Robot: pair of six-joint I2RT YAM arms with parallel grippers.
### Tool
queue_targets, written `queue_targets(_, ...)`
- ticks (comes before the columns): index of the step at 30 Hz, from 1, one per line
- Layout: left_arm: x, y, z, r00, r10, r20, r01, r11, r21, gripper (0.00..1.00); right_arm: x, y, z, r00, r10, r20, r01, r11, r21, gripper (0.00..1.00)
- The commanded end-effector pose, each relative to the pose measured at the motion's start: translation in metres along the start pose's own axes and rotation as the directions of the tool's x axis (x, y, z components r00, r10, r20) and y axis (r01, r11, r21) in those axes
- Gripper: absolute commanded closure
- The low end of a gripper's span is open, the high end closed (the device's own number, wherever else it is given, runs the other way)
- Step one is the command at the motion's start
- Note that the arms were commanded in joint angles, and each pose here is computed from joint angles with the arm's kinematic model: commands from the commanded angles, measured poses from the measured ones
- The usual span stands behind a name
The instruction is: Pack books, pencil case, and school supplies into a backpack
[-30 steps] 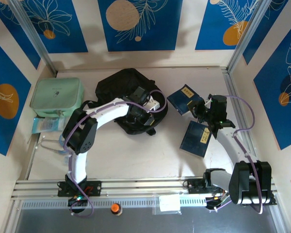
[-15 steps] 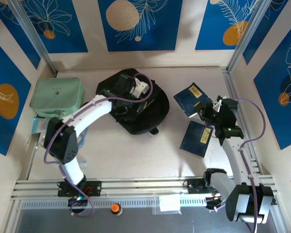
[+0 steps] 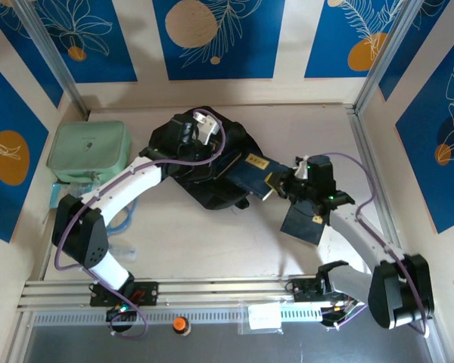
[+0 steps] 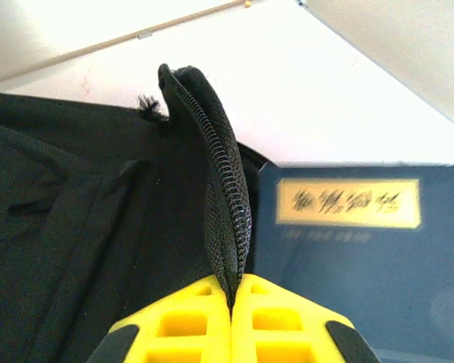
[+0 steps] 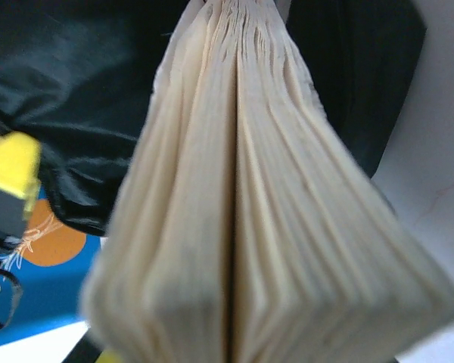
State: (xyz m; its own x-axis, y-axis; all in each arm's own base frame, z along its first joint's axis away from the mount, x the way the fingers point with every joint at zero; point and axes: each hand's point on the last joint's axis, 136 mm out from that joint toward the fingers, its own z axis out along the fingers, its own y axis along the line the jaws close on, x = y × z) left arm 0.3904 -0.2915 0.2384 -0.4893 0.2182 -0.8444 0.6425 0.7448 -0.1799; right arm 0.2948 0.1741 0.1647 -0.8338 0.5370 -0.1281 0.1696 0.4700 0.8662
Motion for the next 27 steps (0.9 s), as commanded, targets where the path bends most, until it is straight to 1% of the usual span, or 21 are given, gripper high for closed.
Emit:
queue_targets(1, -0.043, -0.018, -0.024, 0.983, 0.057, 0.174, -0.068, 0.996, 0.061, 1.00, -0.004, 0.031, 0.013, 1.000, -0.016, -0.022, 0.014, 0.996, -0.084, 0.97)
queue_targets(4, -0.044, -0.021, -0.024, 0.979, 0.065, 0.195, -0.081, 0.994, 0.076, 1.00, -0.011, 0.032, 0.028, 0.999, 0.011, -0.036, -0.013, 0.998, -0.066, 0.97)
queue_targets(8, -0.044, -0.027, -0.024, 0.976, 0.074, 0.205, -0.098, 0.989, 0.111, 1.00, -0.020, 0.040, 0.043, 0.999, 0.021, -0.038, -0.024, 0.997, -0.076, 0.97)
queue_targets(13, -0.047, -0.030, -0.028, 0.972, 0.089, 0.220, -0.116, 0.986, 0.117, 1.00, -0.029, 0.046, 0.060, 0.998, 0.040, -0.048, -0.042, 0.997, -0.059, 0.97)
queue_targets(17, -0.051, -0.033, -0.032, 0.965, 0.090, 0.246, -0.126, 0.983, 0.131, 1.00, -0.034, 0.043, 0.076, 0.995, 0.080, -0.065, -0.082, 0.996, -0.029, 0.97)
queue_targets(19, -0.051, -0.035, -0.032, 0.964, 0.091, 0.251, -0.128, 0.982, 0.139, 1.00, -0.035, 0.038, 0.084, 0.991, 0.113, -0.070, -0.113, 0.994, 0.009, 0.97)
queue_targets(24, -0.053, -0.038, -0.029, 0.964, 0.088, 0.251, -0.132, 0.978, 0.162, 1.00, -0.035, 0.032, 0.108, 0.988, 0.133, -0.077, -0.127, 0.989, 0.076, 0.97)
queue_targets(27, -0.051, -0.038, -0.028, 0.964, 0.088, 0.252, -0.132, 0.977, 0.165, 1.00, -0.038, 0.029, 0.130, 0.985, 0.146, -0.095, -0.137, 0.986, 0.095, 0.97)
